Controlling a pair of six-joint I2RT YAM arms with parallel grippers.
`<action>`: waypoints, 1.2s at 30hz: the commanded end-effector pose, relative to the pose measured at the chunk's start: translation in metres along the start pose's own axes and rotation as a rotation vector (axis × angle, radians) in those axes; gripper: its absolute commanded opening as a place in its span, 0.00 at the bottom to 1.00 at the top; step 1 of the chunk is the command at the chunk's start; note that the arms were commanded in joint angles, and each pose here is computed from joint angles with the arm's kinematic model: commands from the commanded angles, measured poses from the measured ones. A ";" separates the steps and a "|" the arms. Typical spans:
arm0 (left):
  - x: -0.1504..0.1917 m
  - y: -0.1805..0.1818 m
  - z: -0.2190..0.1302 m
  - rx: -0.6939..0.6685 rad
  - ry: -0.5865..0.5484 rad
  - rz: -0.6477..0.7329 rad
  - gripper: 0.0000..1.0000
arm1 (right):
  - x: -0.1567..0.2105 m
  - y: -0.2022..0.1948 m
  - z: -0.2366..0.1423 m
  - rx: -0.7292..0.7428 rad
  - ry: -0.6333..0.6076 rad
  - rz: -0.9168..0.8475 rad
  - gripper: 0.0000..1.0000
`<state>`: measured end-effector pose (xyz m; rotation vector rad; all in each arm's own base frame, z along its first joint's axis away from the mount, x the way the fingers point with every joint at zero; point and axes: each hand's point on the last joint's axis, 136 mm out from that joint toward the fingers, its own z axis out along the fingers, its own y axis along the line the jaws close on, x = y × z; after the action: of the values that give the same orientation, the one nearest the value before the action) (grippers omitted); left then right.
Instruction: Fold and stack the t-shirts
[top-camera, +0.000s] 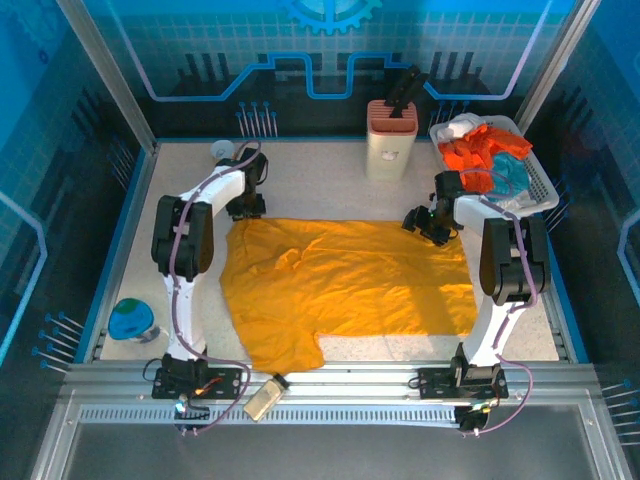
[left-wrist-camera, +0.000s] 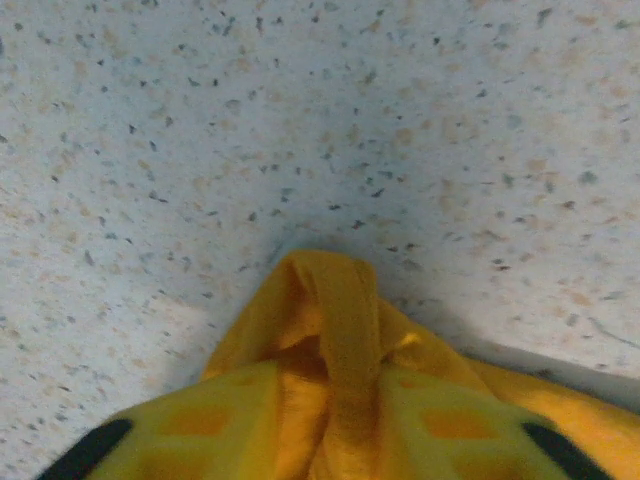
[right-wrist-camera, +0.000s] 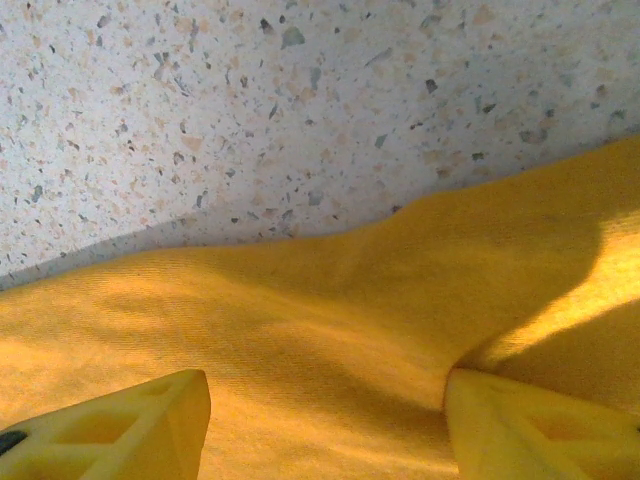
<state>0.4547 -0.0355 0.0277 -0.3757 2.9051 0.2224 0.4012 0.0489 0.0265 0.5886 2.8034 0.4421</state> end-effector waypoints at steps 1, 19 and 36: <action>0.000 0.014 0.000 -0.064 0.015 0.014 0.22 | 0.011 -0.004 0.006 0.041 0.051 -0.011 0.65; 0.002 0.078 0.000 0.054 0.048 -0.228 0.35 | 0.009 -0.009 0.005 0.064 0.047 -0.026 0.65; 0.061 -0.039 -0.038 0.260 0.092 -0.162 0.43 | 0.026 0.016 -0.010 0.070 0.056 -0.131 0.78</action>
<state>0.4169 -0.0794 0.0818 -0.5068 2.8175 -0.1341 0.3870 0.0654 0.0399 0.4324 2.8577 0.3309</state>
